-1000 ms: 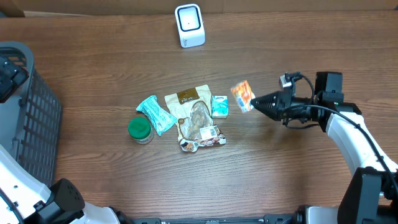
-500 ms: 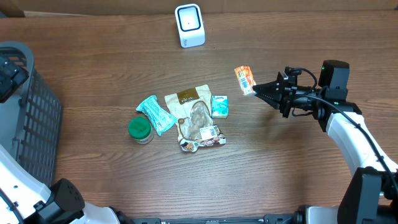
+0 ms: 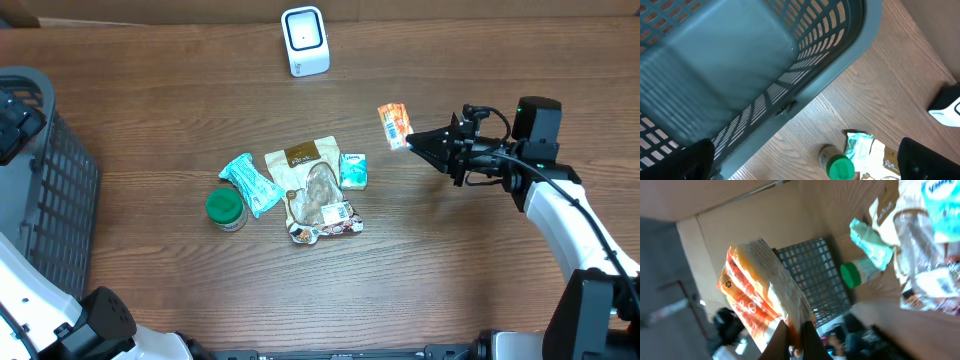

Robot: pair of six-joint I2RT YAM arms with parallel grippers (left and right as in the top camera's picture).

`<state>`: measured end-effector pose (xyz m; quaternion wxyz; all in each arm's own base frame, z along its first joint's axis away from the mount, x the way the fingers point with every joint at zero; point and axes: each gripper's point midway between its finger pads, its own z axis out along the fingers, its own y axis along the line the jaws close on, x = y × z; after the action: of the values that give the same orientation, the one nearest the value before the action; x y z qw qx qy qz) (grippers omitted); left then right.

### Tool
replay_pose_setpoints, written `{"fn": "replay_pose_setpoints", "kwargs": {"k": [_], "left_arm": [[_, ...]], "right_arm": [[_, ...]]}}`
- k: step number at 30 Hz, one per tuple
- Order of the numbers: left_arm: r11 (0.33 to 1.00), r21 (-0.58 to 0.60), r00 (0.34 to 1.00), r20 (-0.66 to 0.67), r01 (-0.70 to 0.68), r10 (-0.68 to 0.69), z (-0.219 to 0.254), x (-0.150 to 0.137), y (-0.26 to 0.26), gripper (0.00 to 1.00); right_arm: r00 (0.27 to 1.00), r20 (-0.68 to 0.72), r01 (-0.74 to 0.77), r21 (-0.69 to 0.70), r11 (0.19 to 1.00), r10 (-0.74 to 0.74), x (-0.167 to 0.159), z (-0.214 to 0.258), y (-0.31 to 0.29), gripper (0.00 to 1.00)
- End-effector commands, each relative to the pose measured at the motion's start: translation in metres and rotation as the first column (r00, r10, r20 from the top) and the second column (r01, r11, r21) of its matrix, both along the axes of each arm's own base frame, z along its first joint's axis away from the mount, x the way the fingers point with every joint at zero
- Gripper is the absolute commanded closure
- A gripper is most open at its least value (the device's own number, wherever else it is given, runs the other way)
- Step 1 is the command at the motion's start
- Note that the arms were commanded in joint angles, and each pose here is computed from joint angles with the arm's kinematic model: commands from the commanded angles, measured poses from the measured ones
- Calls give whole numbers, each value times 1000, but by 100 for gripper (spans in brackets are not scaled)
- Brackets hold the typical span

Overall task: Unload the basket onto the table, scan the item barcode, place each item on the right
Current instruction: 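Lift the orange box and swing it toward the scanner, then hold the orange box in front of the white scanner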

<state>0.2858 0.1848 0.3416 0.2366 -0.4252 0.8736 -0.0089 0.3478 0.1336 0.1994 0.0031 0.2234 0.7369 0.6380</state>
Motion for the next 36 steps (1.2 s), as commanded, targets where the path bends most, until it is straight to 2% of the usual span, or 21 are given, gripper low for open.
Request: {"fn": "replay_pose_setpoints", "kwargs": {"k": [1,7,13,17,20,26,27,29,32,36], "left_arm": [[1000,0,1000,-2,23,-23,0,1,-3,1],[1000,0,1000,-2,23,-23,0,1,-3,0],[1000,0,1000,-2,23,-23,0,1,-3,0],[1000,0,1000,-2,23,-23,0,1,-3,0],[1000,0,1000,-2,23,-23,0,1,-3,1],[1000,0,1000,-2,23,-23,0,1,-3,0],[1000,0,1000,-2,23,-23,0,1,-3,1],[1000,0,1000,-2,23,-23,0,1,-3,0],[1000,0,1000,-2,23,-23,0,1,-3,0],[1000,0,1000,-2,23,-23,0,1,-3,0]], "right_arm": [[979,194,-41,-87,995,57,0,5,12,96],[974,199,-60,-237,970,109,-8,-23,39,96],[974,166,-62,-454,889,153,-17,-57,56,96],[971,172,-21,-626,780,165,-9,-57,50,96],[968,191,35,-748,662,164,4,-40,39,96],[935,324,223,-856,467,147,42,14,25,96],[907,402,327,-861,389,128,60,33,20,96],[855,497,436,-843,315,147,79,53,18,96],[748,631,589,-774,234,203,108,77,27,96],[634,723,708,-685,171,275,142,86,47,96]]}}
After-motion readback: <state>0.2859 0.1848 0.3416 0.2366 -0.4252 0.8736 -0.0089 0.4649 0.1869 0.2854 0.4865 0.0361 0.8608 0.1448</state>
